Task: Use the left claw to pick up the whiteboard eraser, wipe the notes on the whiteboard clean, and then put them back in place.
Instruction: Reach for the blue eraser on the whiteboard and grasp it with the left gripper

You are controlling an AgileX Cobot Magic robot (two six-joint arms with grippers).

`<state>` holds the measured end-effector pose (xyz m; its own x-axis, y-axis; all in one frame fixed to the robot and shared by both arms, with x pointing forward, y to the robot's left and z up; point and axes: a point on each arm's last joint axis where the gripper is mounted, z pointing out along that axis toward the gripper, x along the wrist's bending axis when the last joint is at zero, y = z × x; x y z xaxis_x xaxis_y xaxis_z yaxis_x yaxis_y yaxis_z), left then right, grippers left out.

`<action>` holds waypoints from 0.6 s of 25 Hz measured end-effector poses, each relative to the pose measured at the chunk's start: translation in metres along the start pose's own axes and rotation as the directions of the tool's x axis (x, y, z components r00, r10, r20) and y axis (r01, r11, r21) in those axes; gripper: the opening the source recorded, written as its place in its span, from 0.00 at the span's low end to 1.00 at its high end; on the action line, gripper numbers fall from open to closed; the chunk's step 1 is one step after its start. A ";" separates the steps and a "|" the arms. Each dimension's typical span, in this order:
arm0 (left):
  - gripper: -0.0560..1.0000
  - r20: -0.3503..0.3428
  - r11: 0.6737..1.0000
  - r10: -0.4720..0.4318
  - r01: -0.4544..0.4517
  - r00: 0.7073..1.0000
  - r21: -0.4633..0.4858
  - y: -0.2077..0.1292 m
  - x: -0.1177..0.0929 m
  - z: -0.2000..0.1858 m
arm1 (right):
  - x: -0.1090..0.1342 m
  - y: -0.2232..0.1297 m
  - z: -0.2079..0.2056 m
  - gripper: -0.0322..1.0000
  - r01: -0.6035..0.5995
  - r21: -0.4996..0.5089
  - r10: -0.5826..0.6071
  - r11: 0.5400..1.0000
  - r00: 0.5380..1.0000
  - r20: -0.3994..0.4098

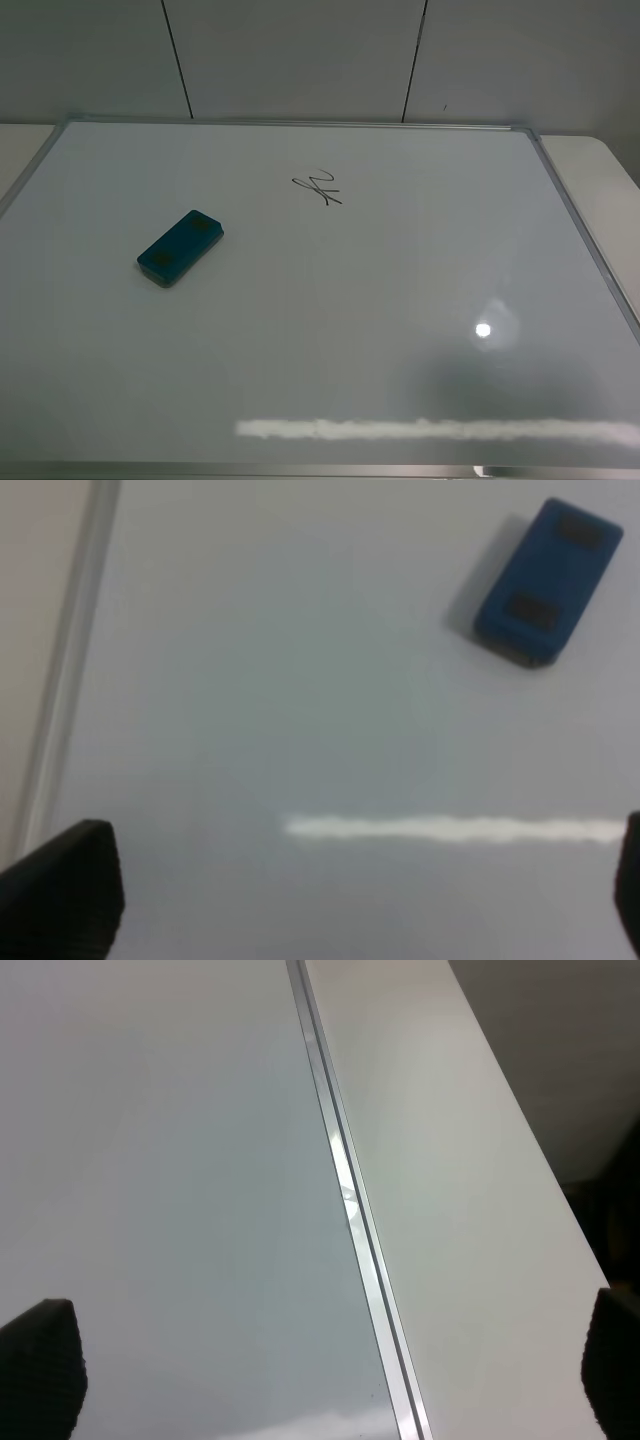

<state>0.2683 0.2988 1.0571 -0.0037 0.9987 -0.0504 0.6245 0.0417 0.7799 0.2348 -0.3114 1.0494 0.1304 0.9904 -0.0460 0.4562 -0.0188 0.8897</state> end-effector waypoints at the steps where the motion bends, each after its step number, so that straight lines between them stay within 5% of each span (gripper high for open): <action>1: 0.99 0.006 0.999 0.007 -0.007 1.000 0.041 0.006 -0.001 0.005 | 0.000 0.000 0.000 0.99 0.000 0.000 0.000 1.000 1.000 0.000; 7: 0.99 0.038 0.973 0.099 -0.105 0.994 0.207 0.059 -0.004 0.033 | 0.000 0.000 0.000 0.99 0.000 0.000 0.000 1.000 1.000 0.000; 15: 0.99 0.163 0.880 0.279 -0.320 0.946 0.351 0.109 -0.036 0.110 | 0.000 0.000 0.000 0.99 0.000 0.000 0.000 1.000 1.000 0.000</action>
<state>0.4221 0.2639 1.0752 0.2981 0.9521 0.0688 0.8250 -0.2932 0.4832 0.2348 -0.3114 1.0494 0.1304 0.9904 -0.0460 0.4562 -0.0188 0.8897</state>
